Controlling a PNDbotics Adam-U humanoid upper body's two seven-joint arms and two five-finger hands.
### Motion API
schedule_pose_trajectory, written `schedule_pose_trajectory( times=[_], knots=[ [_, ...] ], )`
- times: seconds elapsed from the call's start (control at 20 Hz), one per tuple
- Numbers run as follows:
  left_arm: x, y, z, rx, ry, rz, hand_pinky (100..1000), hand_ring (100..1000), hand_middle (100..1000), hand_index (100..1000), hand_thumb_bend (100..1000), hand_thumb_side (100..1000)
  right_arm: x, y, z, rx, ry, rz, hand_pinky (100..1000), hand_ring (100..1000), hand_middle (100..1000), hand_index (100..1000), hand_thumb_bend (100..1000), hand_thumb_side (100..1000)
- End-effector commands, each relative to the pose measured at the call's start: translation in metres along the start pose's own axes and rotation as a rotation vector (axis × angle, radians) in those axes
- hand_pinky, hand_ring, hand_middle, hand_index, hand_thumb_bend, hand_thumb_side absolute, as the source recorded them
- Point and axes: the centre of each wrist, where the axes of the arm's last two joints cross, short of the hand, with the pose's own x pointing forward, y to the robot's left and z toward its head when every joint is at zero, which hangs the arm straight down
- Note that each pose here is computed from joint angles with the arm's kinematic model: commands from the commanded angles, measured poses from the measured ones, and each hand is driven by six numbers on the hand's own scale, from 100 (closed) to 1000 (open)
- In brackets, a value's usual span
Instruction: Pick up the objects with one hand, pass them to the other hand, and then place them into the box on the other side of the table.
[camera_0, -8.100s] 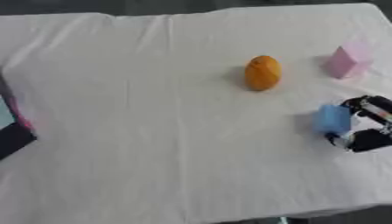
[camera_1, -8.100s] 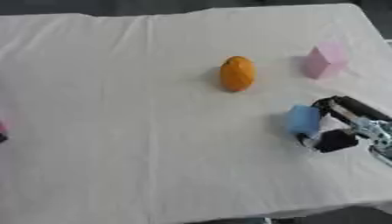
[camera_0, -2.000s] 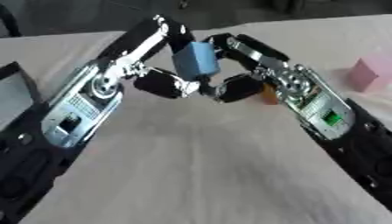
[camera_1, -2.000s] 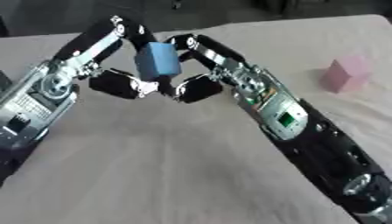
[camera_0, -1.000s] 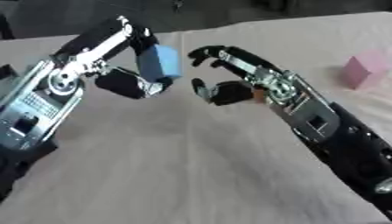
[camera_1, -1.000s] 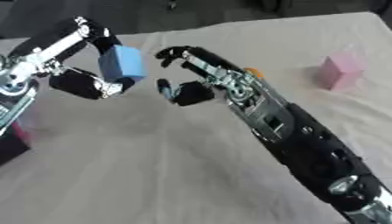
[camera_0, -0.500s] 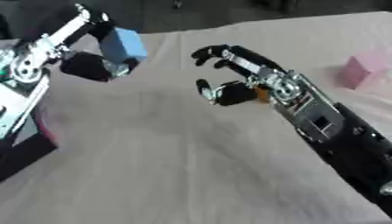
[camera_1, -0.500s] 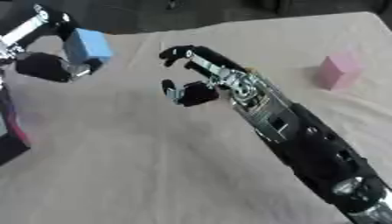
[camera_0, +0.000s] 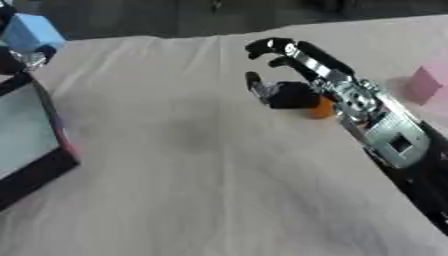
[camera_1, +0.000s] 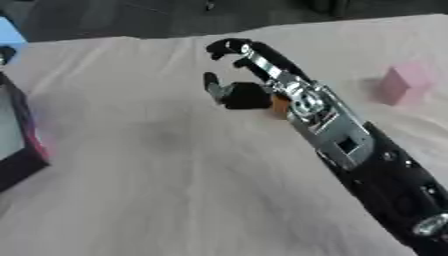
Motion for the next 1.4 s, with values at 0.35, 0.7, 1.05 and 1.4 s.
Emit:
schedule_pose_trajectory(
  times=[0.35,0.7,1.05,1.4],
  knots=[
    [-0.053,0.031,0.023,0.063,0.142,-0.051,790,568,501,552,135,100,0.007,-0.017,0.008,-0.045,-0.023,0.023,875,957,784,840,100,243],
    [-0.082,0.02,0.026,0.011,0.24,-0.074,826,609,558,619,227,100,0.007,-0.019,0.011,-0.081,-0.017,0.009,870,951,776,829,100,238],
    [-0.104,0.011,0.03,-0.056,0.306,-0.125,863,678,627,692,344,100,0.006,-0.022,0.013,-0.114,-0.007,-0.01,868,949,774,826,100,243],
    [-0.117,0.004,0.033,-0.144,0.381,-0.199,952,871,819,891,883,707,0.006,-0.024,0.014,-0.133,-0.002,-0.024,866,946,770,822,100,256]
  ],
)
